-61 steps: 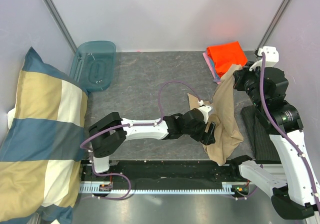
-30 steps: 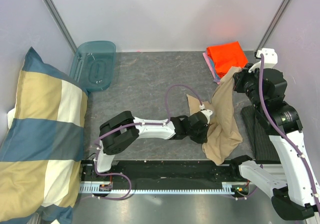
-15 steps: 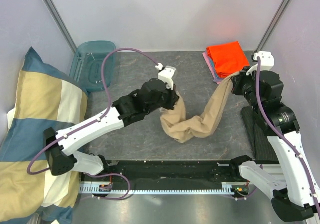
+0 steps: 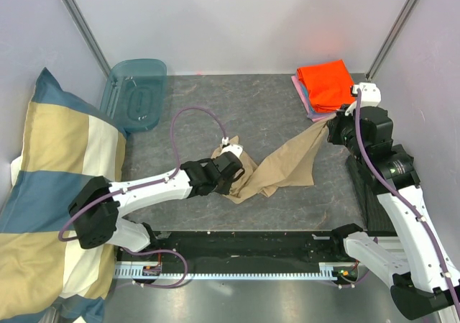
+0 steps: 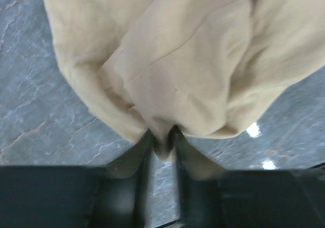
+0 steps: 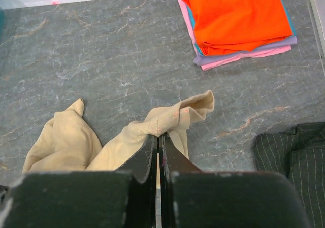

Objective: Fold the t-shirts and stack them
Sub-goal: Flatten out the tshirt

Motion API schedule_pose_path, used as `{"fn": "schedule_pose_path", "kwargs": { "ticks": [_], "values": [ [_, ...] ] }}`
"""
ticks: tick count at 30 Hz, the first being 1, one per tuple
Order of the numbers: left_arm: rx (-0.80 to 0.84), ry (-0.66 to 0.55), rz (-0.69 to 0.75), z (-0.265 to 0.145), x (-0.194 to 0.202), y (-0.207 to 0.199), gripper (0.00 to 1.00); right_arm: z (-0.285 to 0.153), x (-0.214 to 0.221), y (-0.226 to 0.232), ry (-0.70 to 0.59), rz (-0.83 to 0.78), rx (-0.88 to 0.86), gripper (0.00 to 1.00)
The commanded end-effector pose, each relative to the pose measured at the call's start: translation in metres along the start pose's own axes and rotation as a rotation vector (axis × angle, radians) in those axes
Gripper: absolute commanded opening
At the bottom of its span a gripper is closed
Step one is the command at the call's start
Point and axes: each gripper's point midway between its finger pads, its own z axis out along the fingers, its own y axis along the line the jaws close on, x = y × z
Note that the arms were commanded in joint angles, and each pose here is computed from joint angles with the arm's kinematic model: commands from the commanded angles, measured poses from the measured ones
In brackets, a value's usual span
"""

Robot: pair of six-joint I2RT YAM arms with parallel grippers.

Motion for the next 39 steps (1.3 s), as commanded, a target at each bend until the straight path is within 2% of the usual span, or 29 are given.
{"fn": "schedule_pose_path", "kwargs": {
  "ticks": [1, 2, 3, 5, 12, 18, 24, 28, 33, 39],
  "values": [
    [-0.034, -0.073, -0.103, -0.013, -0.01, 0.009, 0.48, -0.004, -0.009, 0.0, -0.041, 0.012, -0.001, 0.0],
    [-0.035, -0.087, -0.108, -0.017, -0.013, 0.01, 0.53, -0.003, -0.008, 0.001, -0.039, 0.014, -0.004, 0.0],
    [-0.041, -0.096, -0.108, -0.019, -0.015, 0.012, 0.63, -0.001, -0.008, 0.002, -0.036, 0.014, -0.009, 0.0],
    [-0.039, -0.101, -0.101, -0.023, -0.019, 0.012, 0.68, 0.001, -0.005, 0.003, -0.029, 0.016, -0.014, 0.0],
    [-0.022, -0.124, -0.11, -0.029, -0.034, 0.007, 0.7, 0.004, -0.001, 0.004, -0.02, 0.017, -0.018, 0.0],
    [-0.005, -0.1, -0.096, -0.013, -0.031, -0.003, 0.65, 0.004, 0.0, 0.002, -0.017, 0.009, -0.012, 0.0],
    [0.02, -0.093, -0.099, 0.001, -0.028, -0.012, 0.47, 0.003, -0.002, 0.001, -0.017, 0.001, -0.004, 0.0],
    [0.021, -0.083, -0.098, 0.006, -0.026, -0.014, 0.02, 0.004, 0.0, 0.001, -0.011, 0.002, -0.003, 0.0],
    [0.027, -0.133, -0.096, -0.018, -0.046, -0.01, 0.02, 0.006, 0.002, 0.001, -0.003, 0.002, -0.004, 0.0],
    [0.006, -0.285, -0.08, -0.08, -0.099, 0.009, 0.02, 0.009, 0.006, 0.004, 0.003, 0.01, -0.017, 0.0]
  ]
}}
